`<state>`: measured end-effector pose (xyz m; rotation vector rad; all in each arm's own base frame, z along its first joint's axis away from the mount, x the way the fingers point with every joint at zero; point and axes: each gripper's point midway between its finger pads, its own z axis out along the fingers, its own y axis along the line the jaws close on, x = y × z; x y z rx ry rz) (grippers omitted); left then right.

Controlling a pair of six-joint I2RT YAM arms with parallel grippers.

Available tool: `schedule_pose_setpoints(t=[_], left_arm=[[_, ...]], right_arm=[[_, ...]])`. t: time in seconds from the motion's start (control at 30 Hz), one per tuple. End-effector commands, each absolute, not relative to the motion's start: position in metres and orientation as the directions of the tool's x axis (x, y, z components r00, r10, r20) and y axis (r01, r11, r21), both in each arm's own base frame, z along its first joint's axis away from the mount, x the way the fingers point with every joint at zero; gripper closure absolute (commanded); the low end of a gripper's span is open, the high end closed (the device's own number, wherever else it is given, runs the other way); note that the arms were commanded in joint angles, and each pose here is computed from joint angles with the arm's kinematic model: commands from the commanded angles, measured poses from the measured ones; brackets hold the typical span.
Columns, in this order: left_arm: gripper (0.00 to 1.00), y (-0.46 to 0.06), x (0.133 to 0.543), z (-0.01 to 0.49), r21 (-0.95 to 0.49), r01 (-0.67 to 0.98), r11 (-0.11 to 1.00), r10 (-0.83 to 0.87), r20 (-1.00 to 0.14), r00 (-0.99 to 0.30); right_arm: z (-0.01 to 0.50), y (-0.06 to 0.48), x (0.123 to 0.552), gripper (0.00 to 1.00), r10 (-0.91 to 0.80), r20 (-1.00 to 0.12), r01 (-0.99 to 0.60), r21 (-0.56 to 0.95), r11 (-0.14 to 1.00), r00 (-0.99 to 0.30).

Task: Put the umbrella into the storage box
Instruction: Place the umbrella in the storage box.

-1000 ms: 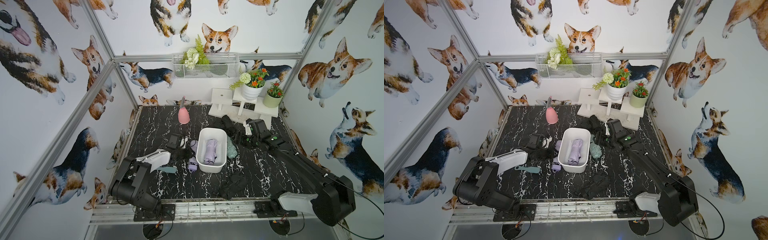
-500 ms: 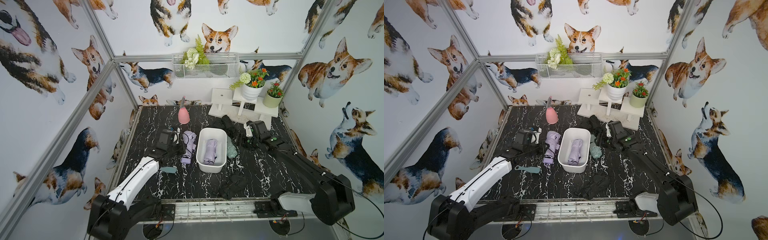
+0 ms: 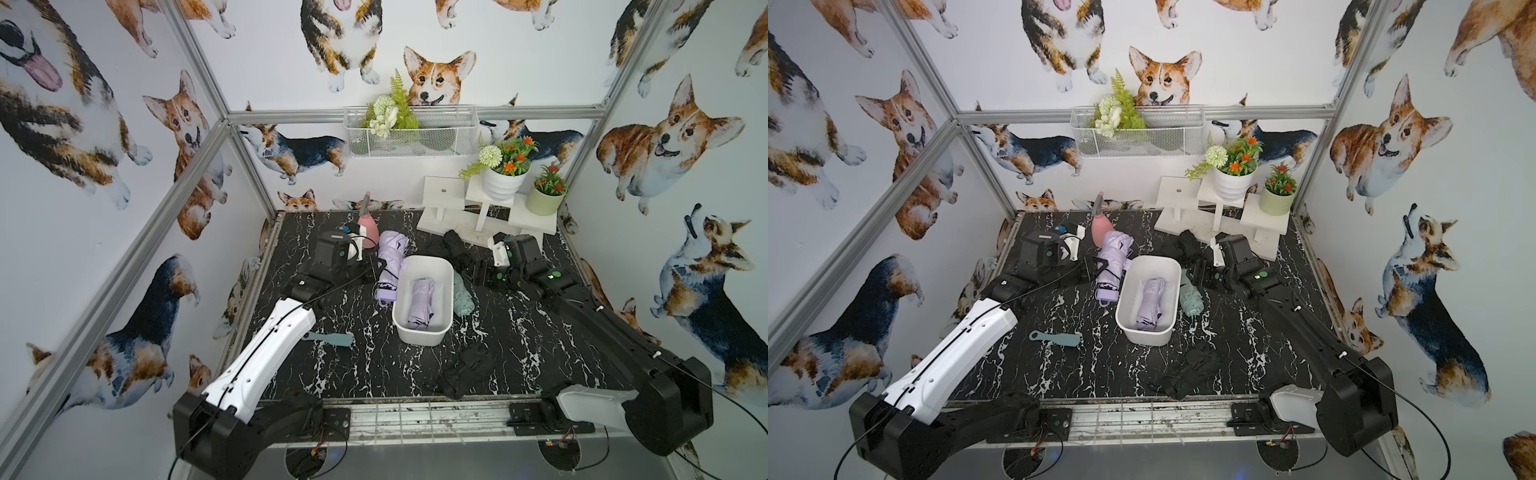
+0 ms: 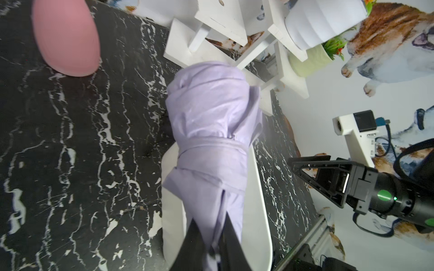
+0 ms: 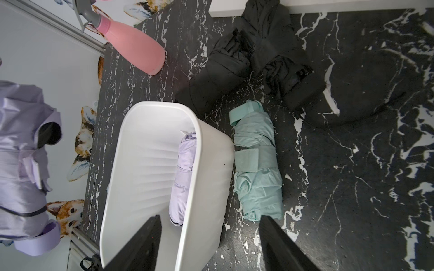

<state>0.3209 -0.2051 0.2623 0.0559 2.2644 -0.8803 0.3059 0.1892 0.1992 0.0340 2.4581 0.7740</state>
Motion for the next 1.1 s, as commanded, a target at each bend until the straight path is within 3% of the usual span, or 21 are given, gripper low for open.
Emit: schedule_pose_setpoints(t=[0.0, 0.37, 0.8, 1.07], left_arm=[[0.94, -0.235, 0.327, 0.278, -0.595, 0.336, 0.730, -0.179, -0.640, -0.747], [1.00, -0.284, 0.336, 0.248, -0.625, 0.307, 0.718, -0.152, -0.571, -0.807], [1.00, -0.311, 0.316, 0.199, -0.611, 0.241, 0.754, -0.118, -0.488, -0.865], [1.00, -0.326, 0.330, 0.181, -0.601, 0.244, 0.761, -0.102, -0.483, -0.870]], right_arm=[[0.201, 0.186, 0.300, 0.28, 0.137, -0.515, -0.172, 0.507, 0.845, -0.846], [0.204, 0.171, 0.291, 0.28, 0.122, -0.520, -0.173, 0.483, 0.858, -0.846], [0.195, 0.158, 0.290, 0.28, 0.204, -0.482, -0.114, 0.551, 0.827, -0.852], [0.194, 0.156, 0.289, 0.29, 0.208, -0.484, -0.115, 0.555, 0.824, -0.850]])
